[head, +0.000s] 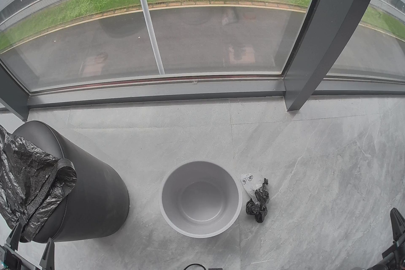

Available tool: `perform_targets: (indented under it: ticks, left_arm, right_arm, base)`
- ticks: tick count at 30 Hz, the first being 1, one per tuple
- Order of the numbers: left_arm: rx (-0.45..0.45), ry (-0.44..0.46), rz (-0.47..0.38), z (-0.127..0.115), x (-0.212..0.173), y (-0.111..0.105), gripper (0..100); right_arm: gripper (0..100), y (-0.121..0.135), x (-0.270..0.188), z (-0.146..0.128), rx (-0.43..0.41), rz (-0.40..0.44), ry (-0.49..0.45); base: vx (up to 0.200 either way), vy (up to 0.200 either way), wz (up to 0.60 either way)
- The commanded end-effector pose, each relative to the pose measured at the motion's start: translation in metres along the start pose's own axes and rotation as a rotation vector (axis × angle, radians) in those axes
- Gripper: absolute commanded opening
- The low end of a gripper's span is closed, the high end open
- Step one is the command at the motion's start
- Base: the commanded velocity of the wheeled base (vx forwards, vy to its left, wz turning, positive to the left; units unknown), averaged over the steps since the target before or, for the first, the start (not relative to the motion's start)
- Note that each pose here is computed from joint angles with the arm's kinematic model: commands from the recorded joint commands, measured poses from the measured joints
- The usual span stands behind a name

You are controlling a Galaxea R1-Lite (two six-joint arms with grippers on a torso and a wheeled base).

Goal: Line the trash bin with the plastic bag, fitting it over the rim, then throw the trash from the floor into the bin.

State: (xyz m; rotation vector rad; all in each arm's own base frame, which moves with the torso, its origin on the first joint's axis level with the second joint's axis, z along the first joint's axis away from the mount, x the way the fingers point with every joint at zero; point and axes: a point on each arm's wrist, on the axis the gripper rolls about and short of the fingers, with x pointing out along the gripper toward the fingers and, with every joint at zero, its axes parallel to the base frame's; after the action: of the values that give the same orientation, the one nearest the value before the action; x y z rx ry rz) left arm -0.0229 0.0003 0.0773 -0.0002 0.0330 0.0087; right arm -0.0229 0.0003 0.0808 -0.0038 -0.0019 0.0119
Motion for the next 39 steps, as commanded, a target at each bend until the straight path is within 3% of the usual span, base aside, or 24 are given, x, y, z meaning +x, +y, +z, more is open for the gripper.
perform_targets:
  ticks: [1, 13, 39]
  left_arm:
    - [-0.001, -0.008, 0.0, -0.0023, -0.0006, 0.0, 100]
    - [0.046, -0.031, -0.063, -0.0013, -0.0003, -0.0014, 100]
    - [0.001, -0.028, -0.053, -0.0018, -0.0001, -0.0012, 100]
  right_arm:
    - [0, 0.0, 0.0001, -0.0047, 0.001, 0.0, 0.0]
    - [0, 0.0, 0.0001, -0.0047, 0.001, -0.001, 0.0]
    - [0, 0.0, 0.0001, -0.0047, 0.001, 0.0, 0.0]
  base:
    - [0.0, 0.0, 0.0]
    - [0.0, 0.0, 0.0]
    - [0.0, 0.0, 0.0]
